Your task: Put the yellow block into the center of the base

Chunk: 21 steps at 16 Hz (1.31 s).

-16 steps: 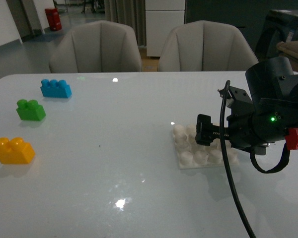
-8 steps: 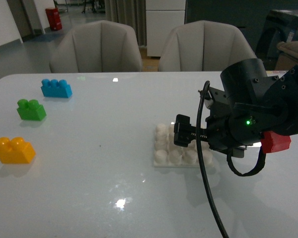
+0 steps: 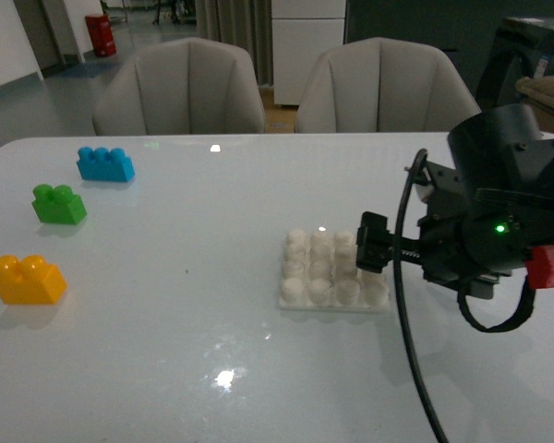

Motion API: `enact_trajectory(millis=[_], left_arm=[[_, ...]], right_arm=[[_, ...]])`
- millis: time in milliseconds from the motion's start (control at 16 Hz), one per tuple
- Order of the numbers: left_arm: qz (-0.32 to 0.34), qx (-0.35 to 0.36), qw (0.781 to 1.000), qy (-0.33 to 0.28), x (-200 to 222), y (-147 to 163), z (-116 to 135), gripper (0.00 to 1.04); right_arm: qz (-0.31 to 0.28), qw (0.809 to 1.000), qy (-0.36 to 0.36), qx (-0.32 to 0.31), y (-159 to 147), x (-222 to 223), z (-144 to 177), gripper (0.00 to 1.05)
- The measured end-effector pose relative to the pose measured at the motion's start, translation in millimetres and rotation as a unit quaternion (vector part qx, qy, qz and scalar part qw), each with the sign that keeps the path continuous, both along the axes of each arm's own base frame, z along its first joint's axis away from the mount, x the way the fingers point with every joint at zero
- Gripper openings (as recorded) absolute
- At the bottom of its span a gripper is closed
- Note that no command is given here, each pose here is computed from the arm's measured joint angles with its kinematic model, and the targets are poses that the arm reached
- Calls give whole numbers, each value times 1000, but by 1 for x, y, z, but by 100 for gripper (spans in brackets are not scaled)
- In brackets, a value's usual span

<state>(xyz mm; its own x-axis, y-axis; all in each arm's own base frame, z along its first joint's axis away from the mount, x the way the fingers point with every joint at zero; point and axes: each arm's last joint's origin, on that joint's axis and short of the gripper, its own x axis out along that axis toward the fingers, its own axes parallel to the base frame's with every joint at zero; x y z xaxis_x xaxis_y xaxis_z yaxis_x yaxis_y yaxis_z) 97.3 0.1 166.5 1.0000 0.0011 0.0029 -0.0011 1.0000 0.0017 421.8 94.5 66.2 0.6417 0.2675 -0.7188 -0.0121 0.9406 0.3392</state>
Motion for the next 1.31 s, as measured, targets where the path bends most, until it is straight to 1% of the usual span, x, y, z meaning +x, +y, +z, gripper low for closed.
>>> enact_trajectory(millis=[62, 188, 312, 375, 438, 562, 625, 750, 812, 875, 938, 1000, 1062, 1125, 1188, 1250, 1312], left_arm=[[0, 0, 1000, 0, 0, 0, 0, 98], [0, 0, 1000, 0, 0, 0, 0, 98], [0, 0, 1000, 0, 0, 0, 0, 98], [0, 0, 1000, 0, 0, 0, 0, 98], [0, 0, 1000, 0, 0, 0, 0, 98], [0, 0, 1000, 0, 0, 0, 0, 98], [0, 0, 1000, 0, 0, 0, 0, 98], [0, 0, 1000, 0, 0, 0, 0, 98], [0, 0, 1000, 0, 0, 0, 0, 98], [0, 0, 1000, 0, 0, 0, 0, 98], [0, 0, 1000, 0, 0, 0, 0, 98], [0, 0, 1000, 0, 0, 0, 0, 98], [0, 0, 1000, 0, 0, 0, 0, 98], [0, 0, 1000, 0, 0, 0, 0, 98], [0, 0, 1000, 0, 0, 0, 0, 98], [0, 0, 1000, 0, 0, 0, 0, 98], [0, 0, 1000, 0, 0, 0, 0, 98]], right_arm=[[-15, 1000, -17, 3, -11, -3, 10, 98], [-46, 995, -84, 3, -29, -13, 49, 98], [-50, 986, -158, -2, -41, -34, 87, 98], [-48, 979, -199, -10, -47, -54, 104, 98], [-48, 974, -221, -11, -54, -74, 115, 98], [-57, 962, -268, -12, -70, -125, 138, 98], [-65, 951, -301, -24, -77, -158, 151, 98], [-63, 939, -334, -45, -87, -215, 159, 98], [-73, 932, -351, -54, -95, -237, 165, 98], [-84, 920, -377, -58, -102, -257, 175, 98], [-99, 908, -396, -96, -98, -277, 180, 88], [-78, 905, -401, -120, -93, -296, 173, 75], [-77, 907, -391, -135, -94, -309, 165, 64], [-82, 901, -401, -144, -95, -321, 157, 52], [-84, 890, -424, -144, -95, -325, 155, 39], [-83, 888, -427, -146, -95, -326, 147, 26], [-81, 893, -417, -149, -95, -324, 133, 13]])
